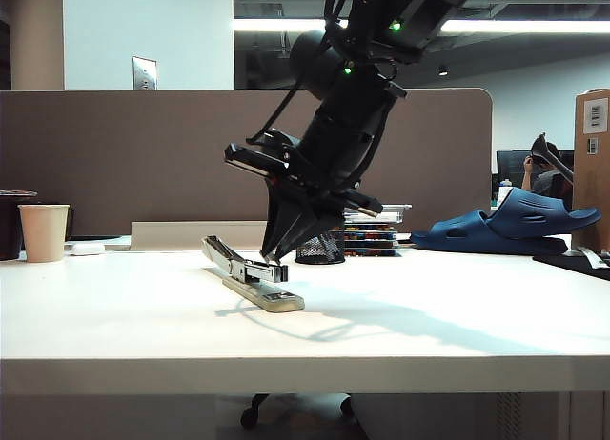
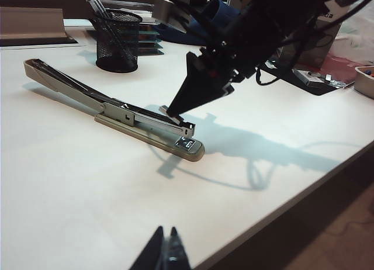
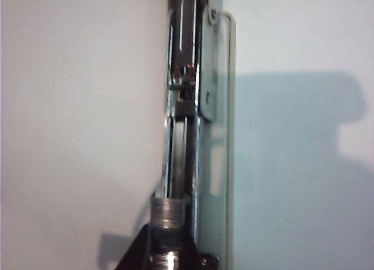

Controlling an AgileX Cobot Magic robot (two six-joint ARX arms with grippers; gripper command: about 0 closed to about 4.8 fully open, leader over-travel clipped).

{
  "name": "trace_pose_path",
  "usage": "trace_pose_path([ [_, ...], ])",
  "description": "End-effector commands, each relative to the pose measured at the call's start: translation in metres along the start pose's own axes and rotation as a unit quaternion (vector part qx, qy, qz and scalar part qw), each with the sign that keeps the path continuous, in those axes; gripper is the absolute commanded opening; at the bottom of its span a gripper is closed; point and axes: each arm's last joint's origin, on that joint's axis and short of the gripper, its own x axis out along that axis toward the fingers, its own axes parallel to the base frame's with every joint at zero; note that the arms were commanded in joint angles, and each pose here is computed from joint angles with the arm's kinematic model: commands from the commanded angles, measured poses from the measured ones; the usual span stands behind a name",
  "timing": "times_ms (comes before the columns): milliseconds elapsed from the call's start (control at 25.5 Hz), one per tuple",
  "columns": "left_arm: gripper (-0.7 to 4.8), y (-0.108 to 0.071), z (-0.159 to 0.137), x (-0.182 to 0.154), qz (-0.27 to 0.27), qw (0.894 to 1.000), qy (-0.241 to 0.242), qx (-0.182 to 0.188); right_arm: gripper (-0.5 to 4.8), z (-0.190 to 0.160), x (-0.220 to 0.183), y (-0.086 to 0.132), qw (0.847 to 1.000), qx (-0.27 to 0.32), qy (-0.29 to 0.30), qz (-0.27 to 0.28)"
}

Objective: Pick up a set of staples and put them into the open stapler.

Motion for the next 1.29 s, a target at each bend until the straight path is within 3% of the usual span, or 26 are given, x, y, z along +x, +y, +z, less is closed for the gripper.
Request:
trace_pose_path([
  [39,-0.06,0.0,0.001,0.0,0.0,1.0,-0.003,0.003,-0.05,0.012,-0.01,0.005,1.0,-0.005,-0.021,0.007],
  [626,-0.06,0.0,0.001,0.0,0.0,1.0,-0.003,0.003,-0.05,0.002,0.009,0.001,1.0,0.003,0.024,-0.005],
  [1174,-0.06,0.0,0.001,0.0,-0.001,1.0,-0.003,0.003,-0.04,0.005,0.003,-0.005,0.999,0.005,0.023,-0.049],
  [1292,-0.06,0.0,0.001,0.0,-0.001,1.0,-0.003,0.003,0.33,0.011,-0.002,-0.006,0.999,0.007,0.018,-0.049],
])
